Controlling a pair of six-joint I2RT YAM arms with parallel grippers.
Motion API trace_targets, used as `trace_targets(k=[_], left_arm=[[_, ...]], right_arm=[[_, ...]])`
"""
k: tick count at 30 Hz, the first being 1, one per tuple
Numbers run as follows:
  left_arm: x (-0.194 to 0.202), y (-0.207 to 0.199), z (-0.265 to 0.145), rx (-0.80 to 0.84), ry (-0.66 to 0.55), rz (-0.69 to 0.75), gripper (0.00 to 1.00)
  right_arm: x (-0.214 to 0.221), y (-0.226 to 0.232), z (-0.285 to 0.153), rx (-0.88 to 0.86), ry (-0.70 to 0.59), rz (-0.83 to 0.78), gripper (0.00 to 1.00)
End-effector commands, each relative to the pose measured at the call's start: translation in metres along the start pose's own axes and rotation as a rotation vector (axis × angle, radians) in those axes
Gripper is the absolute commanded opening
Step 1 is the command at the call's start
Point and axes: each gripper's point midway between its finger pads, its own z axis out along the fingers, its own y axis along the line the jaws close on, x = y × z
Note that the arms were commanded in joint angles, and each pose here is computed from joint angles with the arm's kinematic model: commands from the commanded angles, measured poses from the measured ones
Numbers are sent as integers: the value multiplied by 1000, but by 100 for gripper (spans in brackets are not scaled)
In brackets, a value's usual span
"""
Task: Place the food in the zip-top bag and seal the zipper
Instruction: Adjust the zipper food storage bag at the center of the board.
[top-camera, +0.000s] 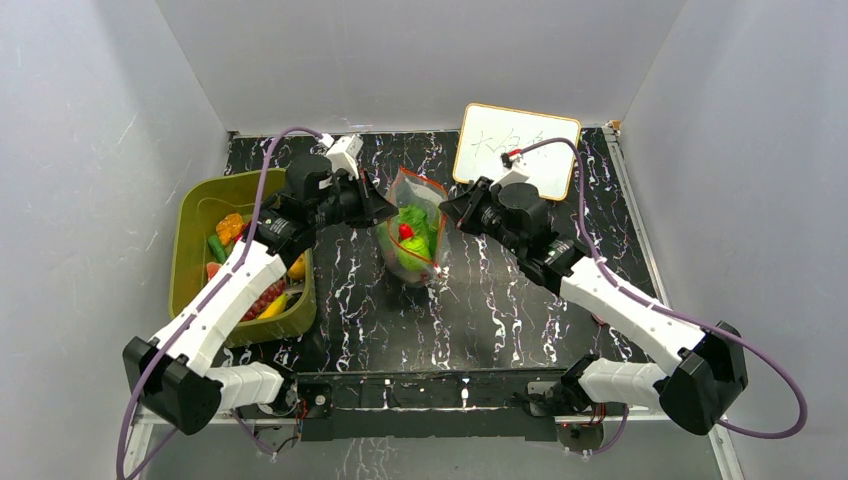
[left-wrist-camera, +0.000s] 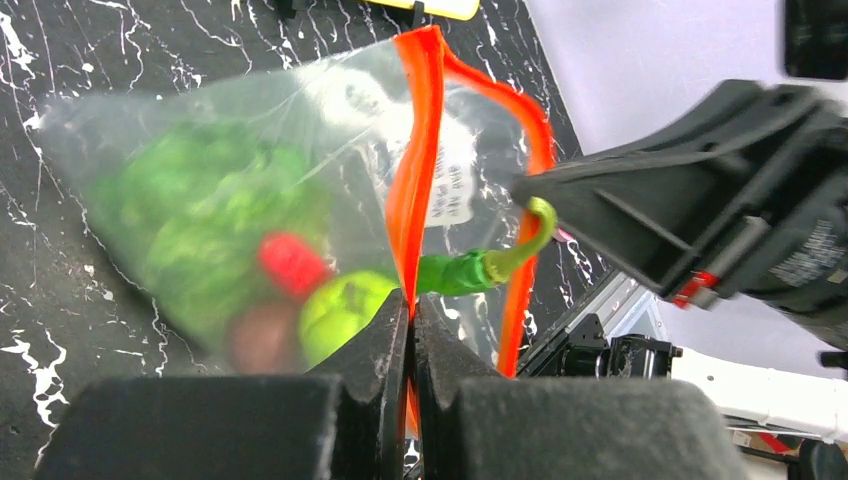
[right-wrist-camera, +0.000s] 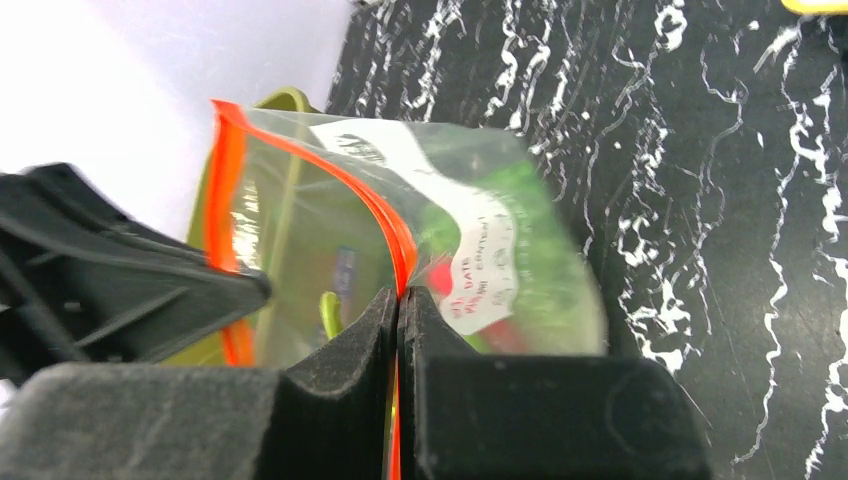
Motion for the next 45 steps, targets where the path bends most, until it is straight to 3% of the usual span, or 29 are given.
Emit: trace_targets(k=[1,9,14,18,24,33,38,41,45], left_arm=[[-14,-15,-2,33,-9,-4,0],[-12,-37,-10,111,34,-87,0],[-10,-35,-10,101,17,-146,0],[16,-22,12,100,109,-210,0],[12,-28,9,117,127,-171,0],[23,-29,9,143,150,-230,0],[11,-27,10,123,95,-204,0],[20,-16,17,80,128,-217,0],[27,-1,18,9,147,-190,0]], right_arm=[[-51,48,-17,-101,-107,36,0],[-52,21,-22,40,-112,51,0],[-61,31,-43,12,-124,24,0],[-36,25,-37,-1,-28,25,0],[-50,77,-55,-198,-15,191,0],[-14,-2,-16,82,8,63,0],[-30,33,-29,-20,19,63,0],[-44,52,-40,-91,-18,82,0],[-37,10,-22,40,-60,-8,0]])
